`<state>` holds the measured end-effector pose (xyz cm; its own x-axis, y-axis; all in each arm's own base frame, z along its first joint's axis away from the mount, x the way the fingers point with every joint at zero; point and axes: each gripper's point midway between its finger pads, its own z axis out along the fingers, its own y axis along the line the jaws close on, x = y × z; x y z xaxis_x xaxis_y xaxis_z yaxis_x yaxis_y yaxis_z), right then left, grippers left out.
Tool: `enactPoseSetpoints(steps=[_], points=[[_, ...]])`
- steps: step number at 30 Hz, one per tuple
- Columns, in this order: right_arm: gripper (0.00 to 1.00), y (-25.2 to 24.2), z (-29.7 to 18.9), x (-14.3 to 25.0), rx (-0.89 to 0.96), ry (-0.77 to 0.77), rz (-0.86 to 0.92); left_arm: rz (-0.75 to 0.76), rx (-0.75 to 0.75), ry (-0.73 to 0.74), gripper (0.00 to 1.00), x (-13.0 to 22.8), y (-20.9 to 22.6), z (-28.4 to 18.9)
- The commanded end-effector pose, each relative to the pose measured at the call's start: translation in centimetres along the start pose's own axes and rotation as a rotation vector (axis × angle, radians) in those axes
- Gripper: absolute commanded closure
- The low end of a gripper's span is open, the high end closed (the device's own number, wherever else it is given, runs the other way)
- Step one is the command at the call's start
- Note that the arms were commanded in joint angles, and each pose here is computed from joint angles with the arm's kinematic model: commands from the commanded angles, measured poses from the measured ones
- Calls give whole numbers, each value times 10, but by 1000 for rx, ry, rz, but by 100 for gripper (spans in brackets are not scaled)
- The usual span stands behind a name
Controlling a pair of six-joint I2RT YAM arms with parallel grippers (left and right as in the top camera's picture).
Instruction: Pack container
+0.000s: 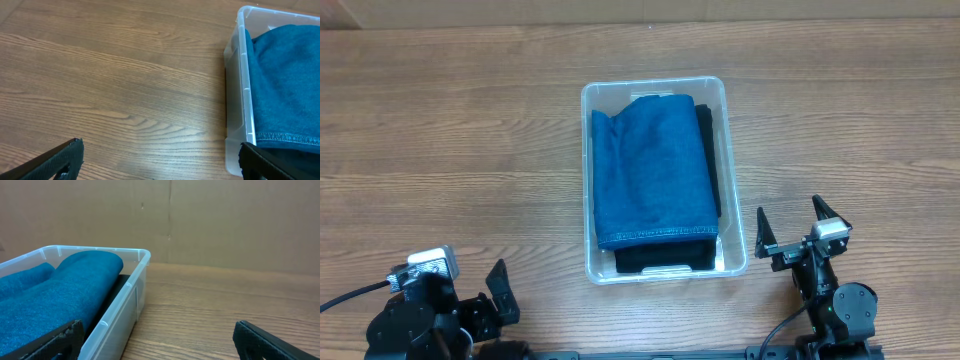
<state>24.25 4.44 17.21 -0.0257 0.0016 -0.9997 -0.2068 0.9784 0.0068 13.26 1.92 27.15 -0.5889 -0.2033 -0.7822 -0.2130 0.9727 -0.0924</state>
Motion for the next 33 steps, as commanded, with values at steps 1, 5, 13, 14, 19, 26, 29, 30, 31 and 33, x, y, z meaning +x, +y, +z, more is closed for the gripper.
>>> enactPoseSetpoints(steps=[1, 5, 13, 14, 19, 26, 29, 30, 31, 33], points=[[0, -2, 0, 3, 10, 0, -7, -13, 11, -5, 0, 0, -2, 0], [0, -2, 0, 3, 10, 0, -7, -13, 11, -5, 0, 0, -2, 0], [0, -2, 0, 3, 10, 0, -7, -16, -3, -76, 0, 13, 1, 46], [0, -2, 0, 3, 10, 0, -7, -21, 9, -133, 0, 15, 0, 64], [0, -2, 0, 3, 10, 0, -7, -51, 82, -401, 0, 15, -8, 117], [0, -2, 0, 3, 10, 0, -7, -73, 121, -604, 0, 18, -10, 155], [0, -2, 0, 3, 10, 0, -7, -71, 118, -587, 0, 21, -10, 158], [0, -2, 0, 3, 10, 0, -7, -71, 117, -586, 0, 22, -10, 158], [0, -2, 0, 3, 10, 0, -7, -71, 118, -586, 0, 22, -10, 158], [0, -2, 0, 3, 10, 0, -7, -71, 117, -585, 0, 22, -10, 158]])
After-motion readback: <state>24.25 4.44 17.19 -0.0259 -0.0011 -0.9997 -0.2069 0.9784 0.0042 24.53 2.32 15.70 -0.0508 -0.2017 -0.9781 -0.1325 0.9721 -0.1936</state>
